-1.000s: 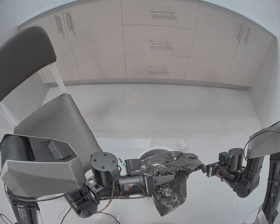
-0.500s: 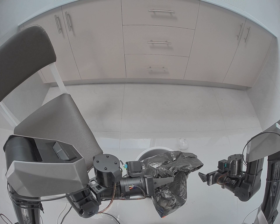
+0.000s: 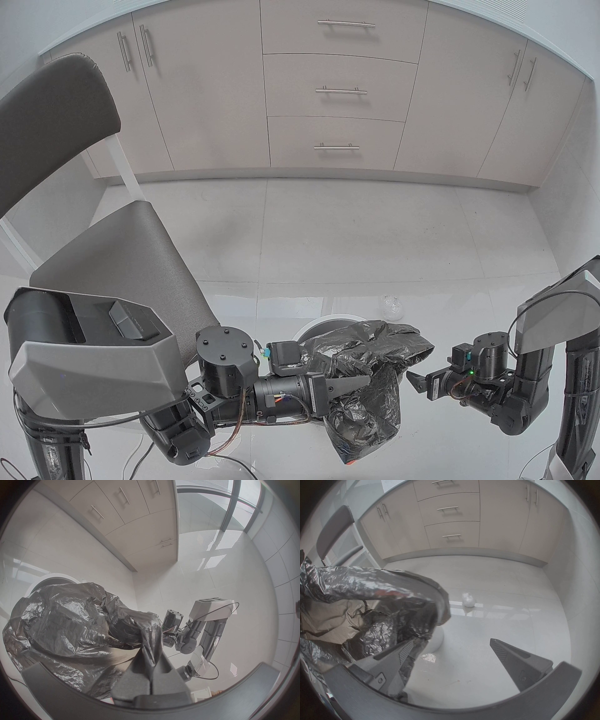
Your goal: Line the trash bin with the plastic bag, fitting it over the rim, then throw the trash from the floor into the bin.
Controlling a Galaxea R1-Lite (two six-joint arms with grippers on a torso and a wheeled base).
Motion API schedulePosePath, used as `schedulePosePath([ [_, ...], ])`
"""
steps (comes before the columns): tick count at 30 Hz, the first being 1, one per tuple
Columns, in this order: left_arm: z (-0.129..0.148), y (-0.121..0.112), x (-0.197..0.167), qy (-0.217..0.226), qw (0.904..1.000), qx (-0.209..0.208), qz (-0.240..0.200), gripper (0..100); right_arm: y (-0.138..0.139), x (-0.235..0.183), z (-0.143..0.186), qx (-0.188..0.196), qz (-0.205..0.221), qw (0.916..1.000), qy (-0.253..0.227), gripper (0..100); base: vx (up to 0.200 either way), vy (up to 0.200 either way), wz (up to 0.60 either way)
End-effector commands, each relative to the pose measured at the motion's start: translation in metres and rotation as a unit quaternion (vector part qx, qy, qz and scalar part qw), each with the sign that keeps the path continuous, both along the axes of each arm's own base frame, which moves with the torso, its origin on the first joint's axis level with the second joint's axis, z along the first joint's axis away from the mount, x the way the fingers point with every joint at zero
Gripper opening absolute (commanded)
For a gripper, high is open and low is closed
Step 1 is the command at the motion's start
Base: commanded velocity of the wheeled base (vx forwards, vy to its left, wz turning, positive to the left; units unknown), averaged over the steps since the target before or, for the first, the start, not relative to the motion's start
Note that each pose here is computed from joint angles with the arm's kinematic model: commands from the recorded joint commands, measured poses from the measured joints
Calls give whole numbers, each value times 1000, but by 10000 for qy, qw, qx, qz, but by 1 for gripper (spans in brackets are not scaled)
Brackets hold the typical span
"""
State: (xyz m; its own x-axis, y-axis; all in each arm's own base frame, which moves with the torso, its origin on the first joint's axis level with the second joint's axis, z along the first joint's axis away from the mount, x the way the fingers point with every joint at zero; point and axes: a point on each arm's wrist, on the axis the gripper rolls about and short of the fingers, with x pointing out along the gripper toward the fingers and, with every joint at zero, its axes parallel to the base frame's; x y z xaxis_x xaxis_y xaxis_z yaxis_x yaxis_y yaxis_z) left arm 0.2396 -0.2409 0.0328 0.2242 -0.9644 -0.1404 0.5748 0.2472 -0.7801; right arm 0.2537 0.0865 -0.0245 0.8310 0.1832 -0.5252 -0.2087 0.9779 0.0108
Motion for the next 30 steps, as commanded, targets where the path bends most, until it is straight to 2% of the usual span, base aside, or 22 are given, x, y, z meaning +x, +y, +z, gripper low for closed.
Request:
schedulePosePath([
  [1,1,1,2,-15,10000,-12,29,0,16,8,-9,52,175,9998,-97,100,0,0,0],
  [10,1,1,2,-15,10000,-11,36,0,26,37,-27,44,-36,9993,-380,100,0,0,0],
  [20,1,1,2,-15,10000,-11,36,0,31,53,-29,127,-158,9979,-623,100,0,0,0],
  [30,1,1,2,-15,10000,-11,36,0,10,41,-39,-107,-470,9986,-240,100,0,0,0],
])
